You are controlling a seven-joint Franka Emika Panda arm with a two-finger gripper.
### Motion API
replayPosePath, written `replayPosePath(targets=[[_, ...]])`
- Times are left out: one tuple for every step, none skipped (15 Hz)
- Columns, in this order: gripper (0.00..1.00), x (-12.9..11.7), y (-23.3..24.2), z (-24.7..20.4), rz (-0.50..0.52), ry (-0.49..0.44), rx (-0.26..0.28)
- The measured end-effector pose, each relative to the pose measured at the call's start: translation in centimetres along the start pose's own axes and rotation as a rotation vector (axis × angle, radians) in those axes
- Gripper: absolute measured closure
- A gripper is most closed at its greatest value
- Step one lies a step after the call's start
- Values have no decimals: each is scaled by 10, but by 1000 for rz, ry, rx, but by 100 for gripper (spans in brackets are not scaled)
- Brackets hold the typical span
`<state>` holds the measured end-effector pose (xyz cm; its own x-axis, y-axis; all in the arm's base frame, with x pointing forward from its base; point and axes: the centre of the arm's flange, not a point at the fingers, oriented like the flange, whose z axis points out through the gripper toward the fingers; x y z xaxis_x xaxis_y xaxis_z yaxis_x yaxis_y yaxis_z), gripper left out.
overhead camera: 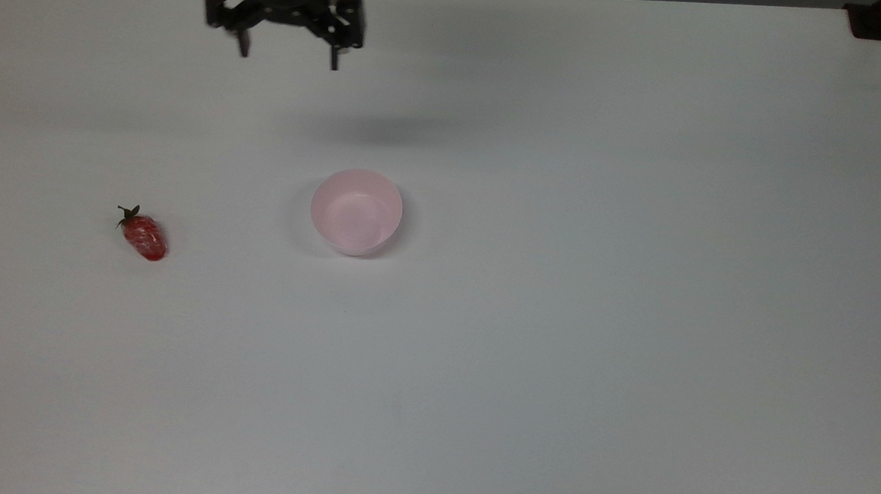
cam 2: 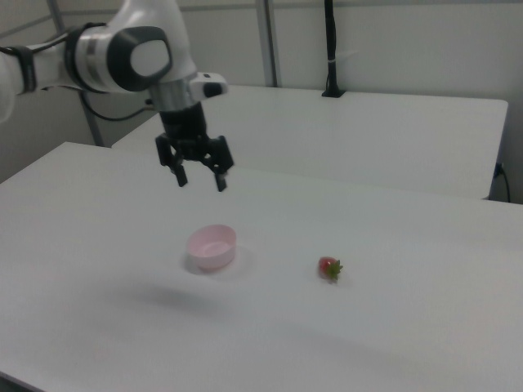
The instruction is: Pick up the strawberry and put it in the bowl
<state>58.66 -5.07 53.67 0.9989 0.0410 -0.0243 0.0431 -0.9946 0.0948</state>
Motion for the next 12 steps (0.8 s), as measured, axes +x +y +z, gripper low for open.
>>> replayPosePath(targets=[[0, 6, 17, 9, -54, 2, -3], [0, 15, 40, 24, -95, 15, 3], [0, 23, 55, 36, -107, 31, 6], [0, 32, 69, 50, -112, 51, 1], [0, 41, 82, 66, -117, 61, -10], [0, 48, 92, 84, -121, 62, -23], [1, 56, 100, 104, -122, 60, -36], [3, 63, 107, 122, -117, 61, -48], [5, 70, 114, 140, -112, 63, -59], [5, 76, 120, 156, -111, 66, -70], [7, 81, 126, 169, -116, 71, -81], [10, 85, 131, 180, -123, 83, -92]])
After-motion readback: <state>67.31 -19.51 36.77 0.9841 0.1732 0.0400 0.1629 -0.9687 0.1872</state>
